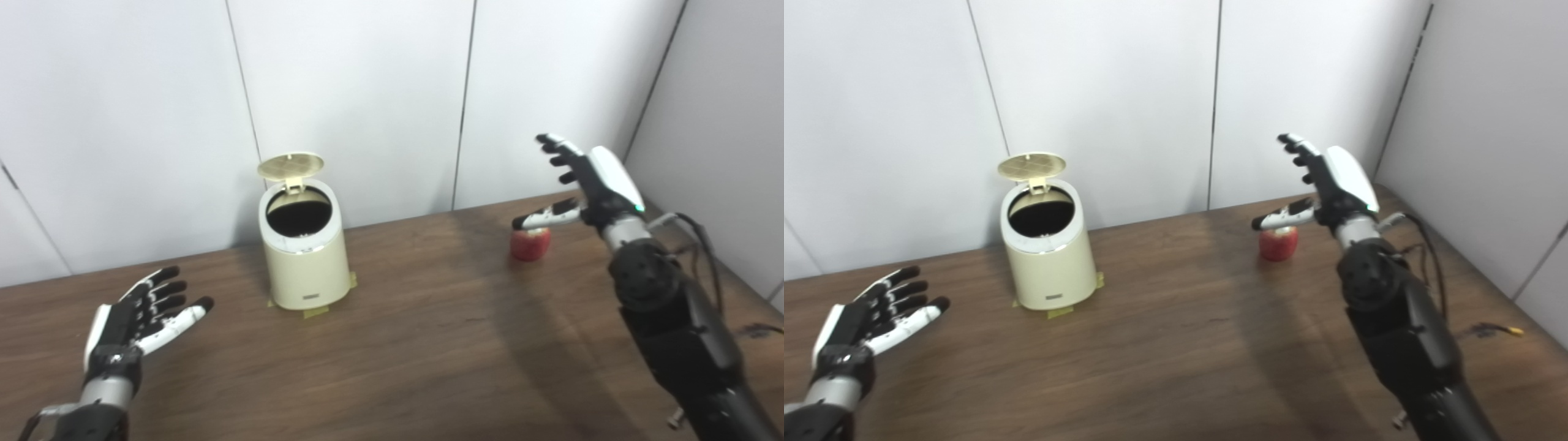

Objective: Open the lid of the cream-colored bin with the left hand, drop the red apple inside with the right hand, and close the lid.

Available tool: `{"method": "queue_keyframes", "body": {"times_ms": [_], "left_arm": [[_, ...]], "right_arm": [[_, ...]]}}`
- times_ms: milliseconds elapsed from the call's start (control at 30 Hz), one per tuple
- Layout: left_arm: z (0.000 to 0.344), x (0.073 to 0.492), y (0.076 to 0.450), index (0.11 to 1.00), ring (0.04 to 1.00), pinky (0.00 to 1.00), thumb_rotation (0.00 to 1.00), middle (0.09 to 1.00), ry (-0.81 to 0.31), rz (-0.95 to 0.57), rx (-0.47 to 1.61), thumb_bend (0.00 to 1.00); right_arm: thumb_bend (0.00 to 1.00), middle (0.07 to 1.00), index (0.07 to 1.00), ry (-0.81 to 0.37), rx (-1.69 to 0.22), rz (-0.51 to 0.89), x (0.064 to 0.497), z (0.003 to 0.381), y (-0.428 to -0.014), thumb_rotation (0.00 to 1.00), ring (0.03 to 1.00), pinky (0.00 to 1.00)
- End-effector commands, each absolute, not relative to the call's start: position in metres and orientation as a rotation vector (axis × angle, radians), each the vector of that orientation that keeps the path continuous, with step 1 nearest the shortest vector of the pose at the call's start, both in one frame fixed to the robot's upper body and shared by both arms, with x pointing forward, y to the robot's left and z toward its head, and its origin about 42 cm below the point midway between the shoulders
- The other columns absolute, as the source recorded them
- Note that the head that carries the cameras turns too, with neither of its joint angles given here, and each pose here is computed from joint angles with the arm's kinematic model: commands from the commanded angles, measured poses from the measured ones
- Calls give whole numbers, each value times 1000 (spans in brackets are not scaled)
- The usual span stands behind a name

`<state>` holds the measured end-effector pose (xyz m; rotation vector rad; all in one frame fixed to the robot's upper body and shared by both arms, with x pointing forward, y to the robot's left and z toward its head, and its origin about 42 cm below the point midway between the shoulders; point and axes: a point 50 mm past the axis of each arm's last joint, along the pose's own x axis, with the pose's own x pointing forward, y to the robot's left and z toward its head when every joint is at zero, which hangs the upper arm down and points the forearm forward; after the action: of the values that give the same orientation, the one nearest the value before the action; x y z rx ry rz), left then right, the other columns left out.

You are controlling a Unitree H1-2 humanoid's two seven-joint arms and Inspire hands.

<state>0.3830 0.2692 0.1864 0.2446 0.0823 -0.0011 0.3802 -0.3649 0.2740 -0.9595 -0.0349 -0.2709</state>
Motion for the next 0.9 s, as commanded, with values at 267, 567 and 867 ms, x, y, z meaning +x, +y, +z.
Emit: {"method": "queue_keyframes", "body": {"times_ms": [267, 567, 867], "left_arm": [[218, 384, 286, 858, 820, 818, 189, 820, 9, -5, 323, 715], [225, 379, 292, 863, 821, 800, 169, 828, 1, -5, 300, 717], [228, 376, 294, 869, 801, 741, 124, 824, -4, 3, 298, 681]], "right_arm": [[931, 887, 867, 62, -1109, -275, 431, 300, -376, 97, 887, 730], [929, 899, 861, 137, -1170, -260, 456, 293, -382, 65, 919, 787], [918, 901, 862, 221, -1246, -240, 467, 284, -386, 108, 925, 772]]}}
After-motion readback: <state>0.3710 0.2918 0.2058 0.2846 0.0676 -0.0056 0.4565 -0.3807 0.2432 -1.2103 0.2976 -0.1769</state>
